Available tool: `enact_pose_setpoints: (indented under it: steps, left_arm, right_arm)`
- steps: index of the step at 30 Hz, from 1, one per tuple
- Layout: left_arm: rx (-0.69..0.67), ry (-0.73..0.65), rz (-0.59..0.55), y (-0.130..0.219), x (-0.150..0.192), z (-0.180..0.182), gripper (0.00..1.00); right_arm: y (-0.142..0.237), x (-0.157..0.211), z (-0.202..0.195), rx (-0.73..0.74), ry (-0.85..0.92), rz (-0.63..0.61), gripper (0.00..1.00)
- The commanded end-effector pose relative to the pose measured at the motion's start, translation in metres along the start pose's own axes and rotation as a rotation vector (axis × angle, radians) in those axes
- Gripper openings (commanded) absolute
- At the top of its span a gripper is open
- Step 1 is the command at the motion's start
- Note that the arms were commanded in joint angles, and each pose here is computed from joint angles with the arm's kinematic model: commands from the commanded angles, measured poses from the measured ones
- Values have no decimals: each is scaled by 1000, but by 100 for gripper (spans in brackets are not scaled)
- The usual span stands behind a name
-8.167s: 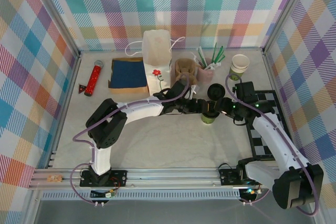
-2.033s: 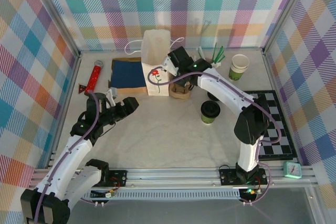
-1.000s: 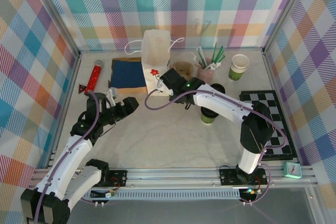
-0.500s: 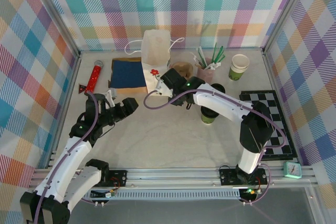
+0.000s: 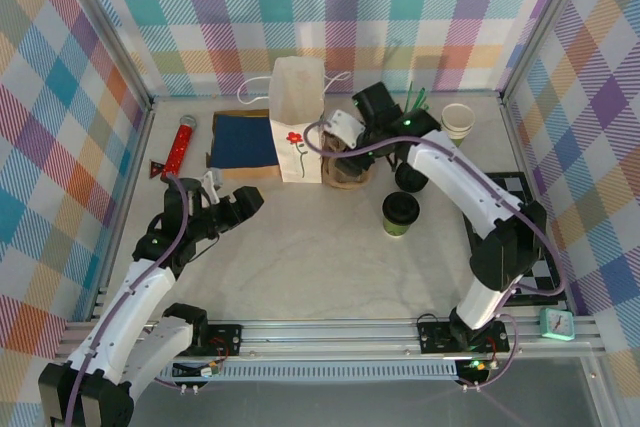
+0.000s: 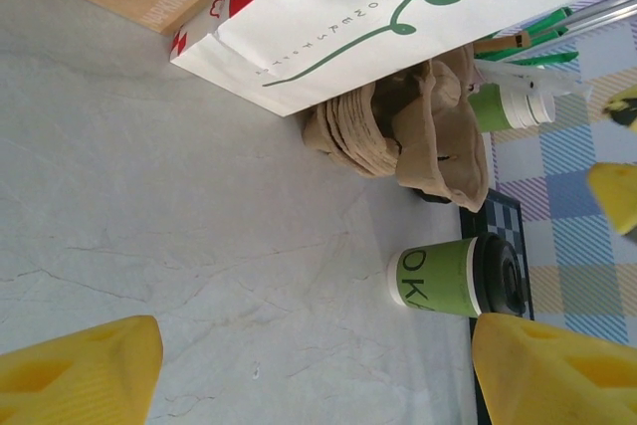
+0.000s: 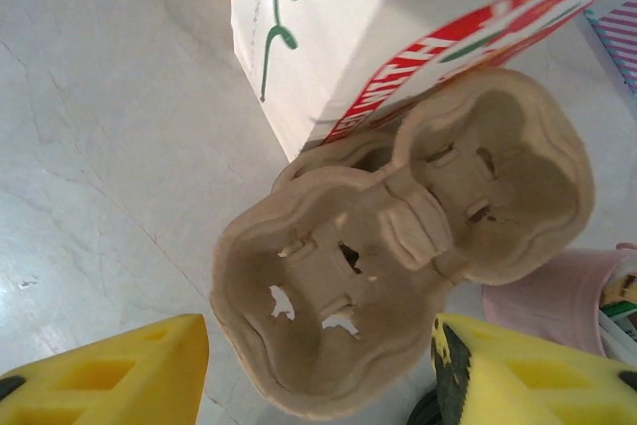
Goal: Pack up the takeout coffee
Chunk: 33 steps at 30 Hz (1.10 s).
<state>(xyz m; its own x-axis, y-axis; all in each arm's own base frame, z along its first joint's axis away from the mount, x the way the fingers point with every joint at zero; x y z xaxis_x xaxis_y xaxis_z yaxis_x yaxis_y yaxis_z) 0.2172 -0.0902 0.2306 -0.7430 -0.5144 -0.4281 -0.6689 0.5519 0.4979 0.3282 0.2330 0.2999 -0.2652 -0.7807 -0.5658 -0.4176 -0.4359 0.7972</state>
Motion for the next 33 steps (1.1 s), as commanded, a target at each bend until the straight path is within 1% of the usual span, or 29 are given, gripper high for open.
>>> enact_pose_setpoints:
  steps: [1,8,12,15,17,18,20,21,26,33]
  left_arm:
    - [26,-21,-35,6,-10,-8,81]
    - [15,-47,-40,13,-9,-11,81]
    - [12,-62,-43,17,-10,-14,81]
    - [7,-70,-43,19,-10,-15,81]
    - [4,-74,-42,19,-11,-15,81]
    - [1,-74,-41,19,-11,-15,81]
    - [0,-76,-41,19,-12,-15,81]
    - [1,-76,-41,18,-12,-16,81]
    - [1,-77,-38,16,-14,-17,81]
    - [-1,-83,-38,19,-15,-19,81]
  right_arm:
    - [2,-2,5,-172,-21,-49,61]
    - [-25,10,-20,-318,-57,23,60]
    - [-39,16,-27,-293,-8,56,60]
    - [-42,17,-27,-271,60,33,61]
    - [-41,19,-22,-284,139,4,62]
    - [-41,19,-19,-289,179,-4,64]
    - [-41,20,-19,-267,204,-8,72]
    - [-42,20,-20,-266,216,-1,74]
    - [-53,22,-26,-275,258,40,73]
    - [-70,19,-41,-299,260,42,72]
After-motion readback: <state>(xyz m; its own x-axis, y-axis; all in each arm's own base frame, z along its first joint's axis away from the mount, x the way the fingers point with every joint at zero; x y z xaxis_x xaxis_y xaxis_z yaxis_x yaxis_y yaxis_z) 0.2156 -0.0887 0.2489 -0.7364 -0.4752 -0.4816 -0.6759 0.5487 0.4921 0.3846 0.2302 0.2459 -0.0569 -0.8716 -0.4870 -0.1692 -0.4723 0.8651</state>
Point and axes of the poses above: each hand's point on the last joint's axis, 136 mm out from that joint toward the fingers, its own y axis back along the fingers, its own z axis along the line the jaws close on, x = y × z, the point moved 7 cm from there along y, back along the fingers, and after that the axes turned 2 degrees about y, right-handed, at the moved point
